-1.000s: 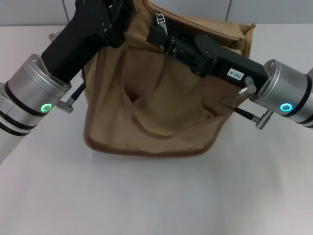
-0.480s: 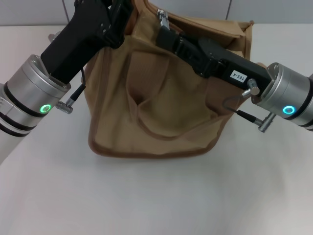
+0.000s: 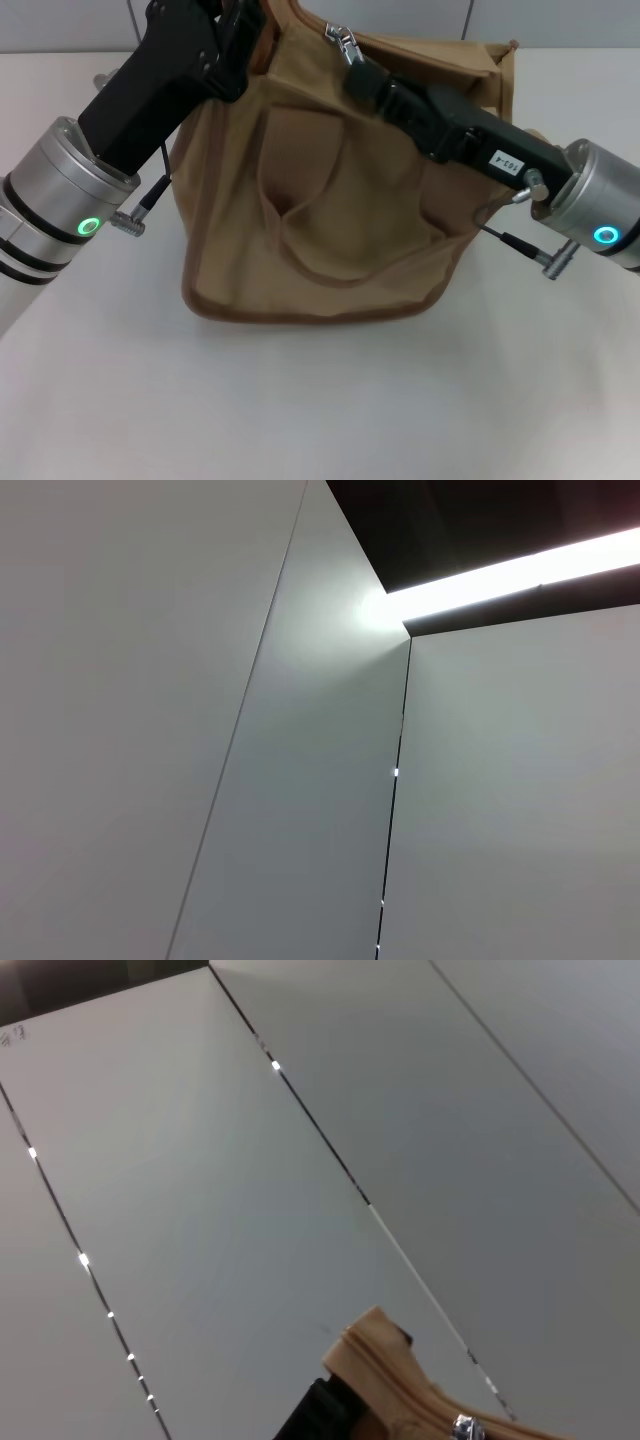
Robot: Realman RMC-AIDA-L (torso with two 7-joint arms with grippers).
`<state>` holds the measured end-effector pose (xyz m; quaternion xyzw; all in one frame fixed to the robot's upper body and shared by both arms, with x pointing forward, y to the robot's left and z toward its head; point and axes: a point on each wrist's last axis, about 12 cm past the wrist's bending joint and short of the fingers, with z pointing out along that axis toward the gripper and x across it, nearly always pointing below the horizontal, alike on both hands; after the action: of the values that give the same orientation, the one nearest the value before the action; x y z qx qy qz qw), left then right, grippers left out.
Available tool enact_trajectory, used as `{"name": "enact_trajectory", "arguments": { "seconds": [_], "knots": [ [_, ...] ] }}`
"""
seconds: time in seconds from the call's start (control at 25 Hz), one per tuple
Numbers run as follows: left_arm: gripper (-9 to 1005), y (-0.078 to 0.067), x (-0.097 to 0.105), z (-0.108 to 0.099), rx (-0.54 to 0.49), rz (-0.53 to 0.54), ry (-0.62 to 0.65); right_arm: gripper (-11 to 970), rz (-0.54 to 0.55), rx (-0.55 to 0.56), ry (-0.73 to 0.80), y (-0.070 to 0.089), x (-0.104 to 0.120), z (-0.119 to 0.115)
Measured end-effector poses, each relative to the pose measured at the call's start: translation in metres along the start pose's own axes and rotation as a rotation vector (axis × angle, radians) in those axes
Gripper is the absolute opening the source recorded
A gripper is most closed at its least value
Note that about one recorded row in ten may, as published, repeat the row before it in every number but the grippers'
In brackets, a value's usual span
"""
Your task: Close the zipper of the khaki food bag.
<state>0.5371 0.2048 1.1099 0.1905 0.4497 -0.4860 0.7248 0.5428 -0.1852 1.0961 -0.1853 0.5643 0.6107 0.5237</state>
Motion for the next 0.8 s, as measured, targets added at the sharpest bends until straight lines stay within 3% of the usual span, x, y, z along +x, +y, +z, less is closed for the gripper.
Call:
{"name": "enact_trajectory", "arguments": {
  "seconds": [0.8],
  "knots": [
    [26, 0.001, -0.003, -0.005, -0.015, 0.009, -0.019, 2, 0.015, 0.112, -0.04, -0.004, -0.001, -0.038]
  ]
}}
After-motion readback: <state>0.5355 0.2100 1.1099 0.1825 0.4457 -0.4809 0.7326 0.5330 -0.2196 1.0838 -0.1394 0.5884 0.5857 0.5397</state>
